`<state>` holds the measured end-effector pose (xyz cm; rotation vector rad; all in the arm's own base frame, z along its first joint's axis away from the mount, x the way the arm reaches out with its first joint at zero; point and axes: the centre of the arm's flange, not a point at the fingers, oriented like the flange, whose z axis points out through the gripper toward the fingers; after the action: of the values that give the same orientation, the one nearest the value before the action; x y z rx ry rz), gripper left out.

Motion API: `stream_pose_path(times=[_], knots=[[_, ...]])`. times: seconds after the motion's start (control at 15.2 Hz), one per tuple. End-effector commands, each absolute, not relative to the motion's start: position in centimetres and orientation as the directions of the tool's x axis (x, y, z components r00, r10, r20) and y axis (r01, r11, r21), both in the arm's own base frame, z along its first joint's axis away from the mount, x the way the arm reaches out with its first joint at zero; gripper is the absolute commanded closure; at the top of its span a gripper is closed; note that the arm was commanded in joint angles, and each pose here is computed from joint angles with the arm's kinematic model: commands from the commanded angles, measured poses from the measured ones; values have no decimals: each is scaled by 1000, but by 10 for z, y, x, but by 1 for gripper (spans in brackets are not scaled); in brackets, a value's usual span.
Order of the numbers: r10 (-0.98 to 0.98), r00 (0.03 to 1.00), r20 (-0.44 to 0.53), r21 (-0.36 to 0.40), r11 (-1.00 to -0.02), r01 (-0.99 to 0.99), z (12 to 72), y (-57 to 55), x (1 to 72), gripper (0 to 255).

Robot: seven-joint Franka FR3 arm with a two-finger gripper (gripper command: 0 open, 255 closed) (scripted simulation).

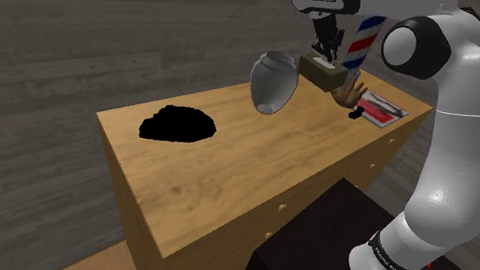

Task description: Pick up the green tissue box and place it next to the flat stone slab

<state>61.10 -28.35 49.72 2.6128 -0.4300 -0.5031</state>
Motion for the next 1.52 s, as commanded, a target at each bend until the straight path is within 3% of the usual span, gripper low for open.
stream_pose_path(times=[0.0,0.92,1.45], knots=[[-375,885,-276,475,-854,-214,509,-284,610,255],[-375,885,-276,475,-854,-214,578,-284,610,255],[-375,885,-276,475,-854,-214,579,-179,603,255]])
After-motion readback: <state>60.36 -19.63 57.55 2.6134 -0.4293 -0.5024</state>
